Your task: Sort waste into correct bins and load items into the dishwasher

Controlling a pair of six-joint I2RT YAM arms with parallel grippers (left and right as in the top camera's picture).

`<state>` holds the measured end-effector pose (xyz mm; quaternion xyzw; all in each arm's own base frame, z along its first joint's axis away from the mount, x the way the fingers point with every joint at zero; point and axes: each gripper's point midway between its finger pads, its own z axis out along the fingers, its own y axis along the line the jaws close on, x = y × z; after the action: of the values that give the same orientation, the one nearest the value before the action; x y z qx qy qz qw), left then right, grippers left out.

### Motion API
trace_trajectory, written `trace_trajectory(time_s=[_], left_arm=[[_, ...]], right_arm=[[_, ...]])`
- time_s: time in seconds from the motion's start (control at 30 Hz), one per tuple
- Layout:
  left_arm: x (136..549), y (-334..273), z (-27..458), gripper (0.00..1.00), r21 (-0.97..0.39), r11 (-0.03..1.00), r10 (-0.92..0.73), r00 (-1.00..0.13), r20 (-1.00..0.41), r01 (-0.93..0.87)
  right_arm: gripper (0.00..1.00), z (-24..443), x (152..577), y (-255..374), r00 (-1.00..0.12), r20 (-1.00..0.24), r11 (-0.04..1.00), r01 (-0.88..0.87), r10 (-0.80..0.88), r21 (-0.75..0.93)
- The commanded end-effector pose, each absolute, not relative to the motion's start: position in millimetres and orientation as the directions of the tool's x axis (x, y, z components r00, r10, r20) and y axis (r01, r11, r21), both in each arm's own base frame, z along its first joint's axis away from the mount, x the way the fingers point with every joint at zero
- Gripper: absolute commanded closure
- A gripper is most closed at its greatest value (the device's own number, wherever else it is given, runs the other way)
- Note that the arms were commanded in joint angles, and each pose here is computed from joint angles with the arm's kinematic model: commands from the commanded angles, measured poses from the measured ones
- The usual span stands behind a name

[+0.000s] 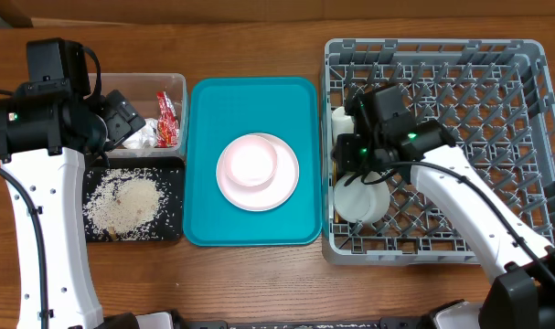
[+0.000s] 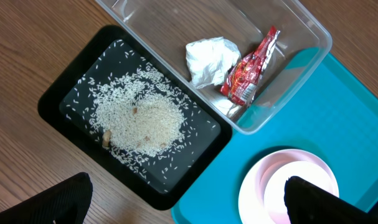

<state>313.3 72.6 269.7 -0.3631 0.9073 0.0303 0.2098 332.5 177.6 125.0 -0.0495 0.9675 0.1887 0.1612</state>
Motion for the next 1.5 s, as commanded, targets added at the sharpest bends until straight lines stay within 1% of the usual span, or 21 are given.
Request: trace_trajectory(time_s=[0.0, 0.07, 0.13, 0.37, 0.57, 0.63, 0.97, 1.1, 1.3, 1.47], left_arm=[[314, 73, 270, 0.00, -0.091, 0.743, -0.636, -0.656, -0.406, -0.663], [314, 73, 270, 0.00, -0.091, 0.743, -0.636, -0.656, -0.406, -0.663], [314, 73, 270, 0.00, -0.091, 0.743, -0.636, -0.656, -0.406, -0.663], [314, 73, 270, 0.00, -0.091, 0.743, -0.636, -0.656, -0.406, -0.663], [314, 73, 270, 0.00, -0.091, 0.743, -0.636, -0.656, -0.406, -0.663], [314, 73, 270, 0.00, -0.091, 0.743, -0.636, -0.656, -0.406, -0.663], [314, 73, 270, 0.00, -0.091, 0.743, -0.636, -0.656, -0.406, -0.663], [314, 73, 270, 0.00, -0.091, 0.743, -0.636, -0.656, -0.406, -0.663], [314, 73, 270, 0.00, -0.091, 0.743, -0.636, -0.656, -0.406, -0.663], [314, 73, 270, 0.00, -0.091, 0.743, -0.636, -0.656, -0.406, -0.663]], right_arm=[[0.68, 130, 330, 192, -0.922, -0.379, 0.924, -0.207, -0.075, 0.321], [0.65, 129, 332, 188, -0.914, -0.397, 0.942, -0.204, -0.085, 0.268], [0.65, 128, 333, 187, -0.908, -0.408, 0.951, -0.202, -0.092, 0.236], [0.65, 129, 339, 183, -0.900, -0.429, 0.960, -0.182, -0.076, 0.212], [0.67, 126, 340, 184, -0.909, -0.415, 0.962, -0.147, -0.040, 0.230], [0.70, 123, 340, 185, -0.912, -0.408, 0.963, -0.143, -0.037, 0.230], [0.71, 97, 336, 192, -0.934, -0.351, 0.967, -0.146, -0.064, 0.211], [0.76, 95, 333, 191, -0.942, -0.334, 0.969, -0.122, -0.045, 0.215], [0.86, 92, 325, 188, -0.953, -0.299, 0.971, -0.118, -0.051, 0.208], [0.89, 91, 321, 188, -0.958, -0.280, 0.969, -0.119, -0.055, 0.215]])
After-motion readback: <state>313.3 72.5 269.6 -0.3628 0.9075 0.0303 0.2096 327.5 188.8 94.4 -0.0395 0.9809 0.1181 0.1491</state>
